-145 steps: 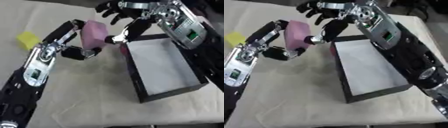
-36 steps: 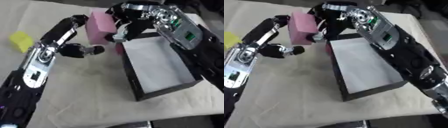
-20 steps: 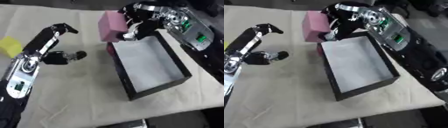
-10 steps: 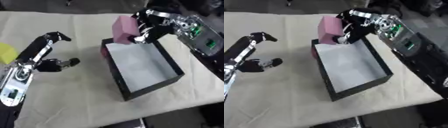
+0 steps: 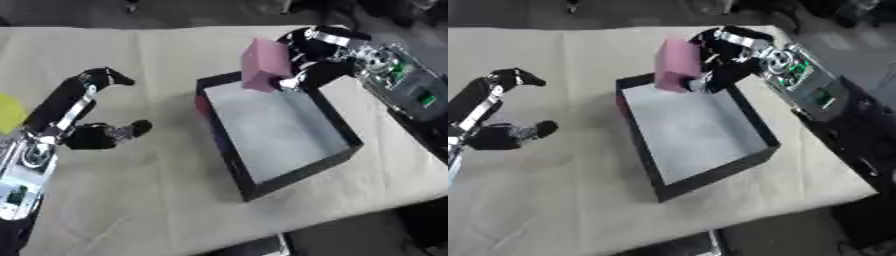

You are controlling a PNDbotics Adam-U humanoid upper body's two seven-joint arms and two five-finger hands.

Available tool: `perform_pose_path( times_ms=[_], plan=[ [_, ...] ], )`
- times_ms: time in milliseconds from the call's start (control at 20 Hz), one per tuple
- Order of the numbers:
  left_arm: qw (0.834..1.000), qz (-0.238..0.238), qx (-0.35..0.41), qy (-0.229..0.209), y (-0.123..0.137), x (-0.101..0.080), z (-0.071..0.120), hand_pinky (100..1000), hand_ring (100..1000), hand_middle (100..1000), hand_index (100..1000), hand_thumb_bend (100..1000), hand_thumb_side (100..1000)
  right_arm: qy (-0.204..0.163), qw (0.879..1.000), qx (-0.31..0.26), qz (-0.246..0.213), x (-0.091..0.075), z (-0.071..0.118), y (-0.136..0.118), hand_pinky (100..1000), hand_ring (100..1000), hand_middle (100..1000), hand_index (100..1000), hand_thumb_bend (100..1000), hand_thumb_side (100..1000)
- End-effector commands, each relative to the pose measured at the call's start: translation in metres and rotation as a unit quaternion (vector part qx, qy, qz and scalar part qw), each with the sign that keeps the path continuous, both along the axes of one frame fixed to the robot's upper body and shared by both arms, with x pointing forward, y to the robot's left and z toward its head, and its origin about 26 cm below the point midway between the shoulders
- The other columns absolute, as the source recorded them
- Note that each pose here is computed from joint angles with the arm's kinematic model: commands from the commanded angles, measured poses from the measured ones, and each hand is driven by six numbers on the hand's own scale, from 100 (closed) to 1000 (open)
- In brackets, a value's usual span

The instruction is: Pick up the objects with one hand, pass them to the other hand, and then place them into the box on the other side of the table.

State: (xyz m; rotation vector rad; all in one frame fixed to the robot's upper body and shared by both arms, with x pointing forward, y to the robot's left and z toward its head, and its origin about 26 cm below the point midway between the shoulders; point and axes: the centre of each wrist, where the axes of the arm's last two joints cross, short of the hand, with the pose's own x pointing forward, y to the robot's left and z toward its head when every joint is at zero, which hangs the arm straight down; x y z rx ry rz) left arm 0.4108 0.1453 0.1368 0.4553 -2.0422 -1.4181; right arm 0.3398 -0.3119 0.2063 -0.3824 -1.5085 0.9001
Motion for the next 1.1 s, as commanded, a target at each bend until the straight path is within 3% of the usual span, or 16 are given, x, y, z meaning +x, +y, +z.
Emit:
perform_pose_path(
  times_ms=[50, 650, 750, 850, 900, 1000, 1100],
  plan=[
    [1.000, -0.008, -0.004, -0.020, 0.000, 0.000, 0.012, 967, 813, 710, 806, 669, 804, -0.012, 0.999, -0.026, -0.017, 0.001, 0.007, -0.012, 758, 745, 497, 570, 287, 100],
    [1.000, -0.009, -0.010, -0.025, -0.001, 0.000, 0.013, 968, 812, 703, 809, 665, 788, 0.003, 0.998, -0.066, -0.019, 0.007, -0.010, -0.020, 765, 758, 542, 623, 359, 101],
    [1.000, -0.009, -0.011, -0.025, -0.001, 0.000, 0.013, 969, 811, 703, 809, 665, 786, -0.002, 0.997, -0.079, -0.015, 0.007, -0.008, -0.020, 771, 784, 614, 701, 426, 145],
    [1.000, -0.009, -0.011, -0.024, -0.001, 0.000, 0.013, 969, 811, 702, 810, 665, 786, -0.010, 0.995, -0.094, -0.013, 0.006, -0.006, -0.020, 783, 811, 682, 765, 438, 192],
    [1.000, -0.009, -0.011, -0.024, -0.001, 0.000, 0.013, 969, 811, 702, 810, 664, 785, -0.012, 0.994, -0.104, -0.008, 0.006, -0.006, -0.020, 805, 843, 755, 844, 467, 275],
    [1.000, -0.008, -0.012, -0.024, -0.001, 0.000, 0.013, 970, 811, 702, 810, 654, 788, -0.013, 0.992, -0.124, 0.003, 0.005, -0.005, -0.020, 828, 888, 823, 917, 496, 341],
    [1.000, -0.007, -0.012, -0.023, -0.001, 0.000, 0.012, 974, 812, 702, 811, 652, 791, -0.013, 0.990, -0.140, 0.009, 0.005, -0.004, -0.021, 849, 928, 865, 950, 511, 379]
  ],
)
